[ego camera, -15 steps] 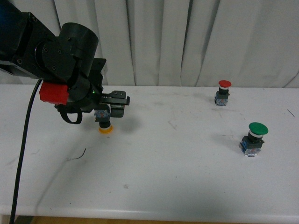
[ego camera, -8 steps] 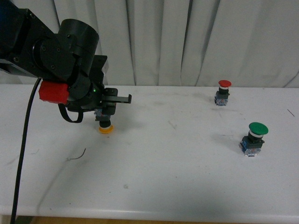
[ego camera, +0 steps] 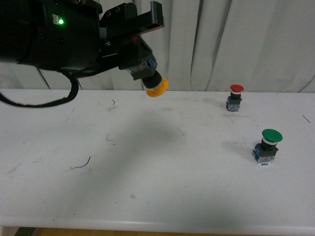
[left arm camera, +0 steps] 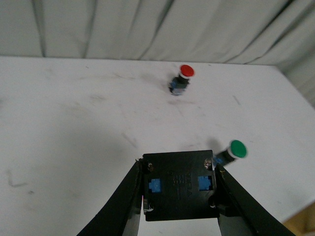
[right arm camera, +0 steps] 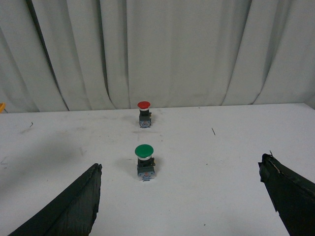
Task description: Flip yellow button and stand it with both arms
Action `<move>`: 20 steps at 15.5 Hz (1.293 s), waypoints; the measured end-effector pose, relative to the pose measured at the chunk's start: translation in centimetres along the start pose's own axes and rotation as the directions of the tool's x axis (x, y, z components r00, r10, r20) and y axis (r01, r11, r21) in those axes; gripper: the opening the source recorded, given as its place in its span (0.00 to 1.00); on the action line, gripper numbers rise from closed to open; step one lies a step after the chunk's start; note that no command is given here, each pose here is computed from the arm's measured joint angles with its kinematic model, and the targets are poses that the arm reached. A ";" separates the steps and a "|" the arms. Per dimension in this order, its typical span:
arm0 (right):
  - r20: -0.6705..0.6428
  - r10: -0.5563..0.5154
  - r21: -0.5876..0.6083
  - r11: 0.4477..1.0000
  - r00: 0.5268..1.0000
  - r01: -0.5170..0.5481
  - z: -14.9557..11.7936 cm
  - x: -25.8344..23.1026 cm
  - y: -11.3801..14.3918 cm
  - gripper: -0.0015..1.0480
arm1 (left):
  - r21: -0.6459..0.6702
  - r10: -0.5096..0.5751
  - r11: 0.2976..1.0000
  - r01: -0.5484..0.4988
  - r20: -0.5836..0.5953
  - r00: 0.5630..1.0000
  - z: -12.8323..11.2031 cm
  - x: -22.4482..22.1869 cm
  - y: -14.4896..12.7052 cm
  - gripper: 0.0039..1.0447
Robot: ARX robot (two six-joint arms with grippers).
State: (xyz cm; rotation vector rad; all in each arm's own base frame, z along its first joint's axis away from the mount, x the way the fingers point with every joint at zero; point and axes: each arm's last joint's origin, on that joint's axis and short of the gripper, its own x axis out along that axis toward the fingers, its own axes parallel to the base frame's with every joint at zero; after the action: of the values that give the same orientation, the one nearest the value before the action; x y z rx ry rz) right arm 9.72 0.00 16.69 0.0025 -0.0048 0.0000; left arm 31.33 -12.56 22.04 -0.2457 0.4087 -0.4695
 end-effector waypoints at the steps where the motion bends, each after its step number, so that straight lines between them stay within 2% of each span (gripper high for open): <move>1: 0.000 0.000 0.000 1.000 1.000 0.000 0.0 0.0 0.0 0.94 | -0.042 -0.042 0.998 0.043 0.004 0.999 -0.7 -0.8 -0.4 0.34; 3: 0.000 0.000 0.000 1.000 1.000 0.000 0.0 0.0 0.0 0.94 | -0.145 -0.127 0.980 0.134 0.059 0.990 -1.1 -1.3 -0.6 0.34; 6: 0.000 0.000 0.000 1.000 1.000 0.000 0.0 0.0 0.0 0.94 | -0.256 -0.272 0.919 0.300 0.140 0.952 -1.2 -1.2 -1.0 0.34; 11: 0.000 0.000 0.000 1.000 1.000 0.000 0.0 0.0 0.0 0.94 | -0.310 -0.322 0.879 0.361 0.172 0.931 -1.3 -0.9 -1.4 0.34; 15: 0.000 0.000 0.000 1.000 1.000 0.000 0.0 0.0 0.0 0.94 | -0.444 -0.428 0.754 0.485 0.228 0.874 -1.7 -0.1 -2.5 0.33; 17: 0.000 0.000 0.000 1.000 1.000 0.000 0.0 0.0 0.0 0.94 | -0.475 -0.443 0.721 0.505 0.246 0.862 -1.6 0.2 -2.8 0.33; 20: 0.000 0.000 0.000 1.000 1.000 0.000 0.0 0.0 0.0 0.94 | -0.491 -0.439 0.709 0.506 0.255 0.862 -1.6 0.2 -3.1 0.33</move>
State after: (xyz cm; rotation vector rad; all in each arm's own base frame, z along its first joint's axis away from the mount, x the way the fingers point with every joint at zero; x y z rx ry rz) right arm 9.72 0.00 16.68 0.0025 -0.0044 0.0000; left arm 29.57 -15.57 21.52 -0.9541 0.3501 -0.8409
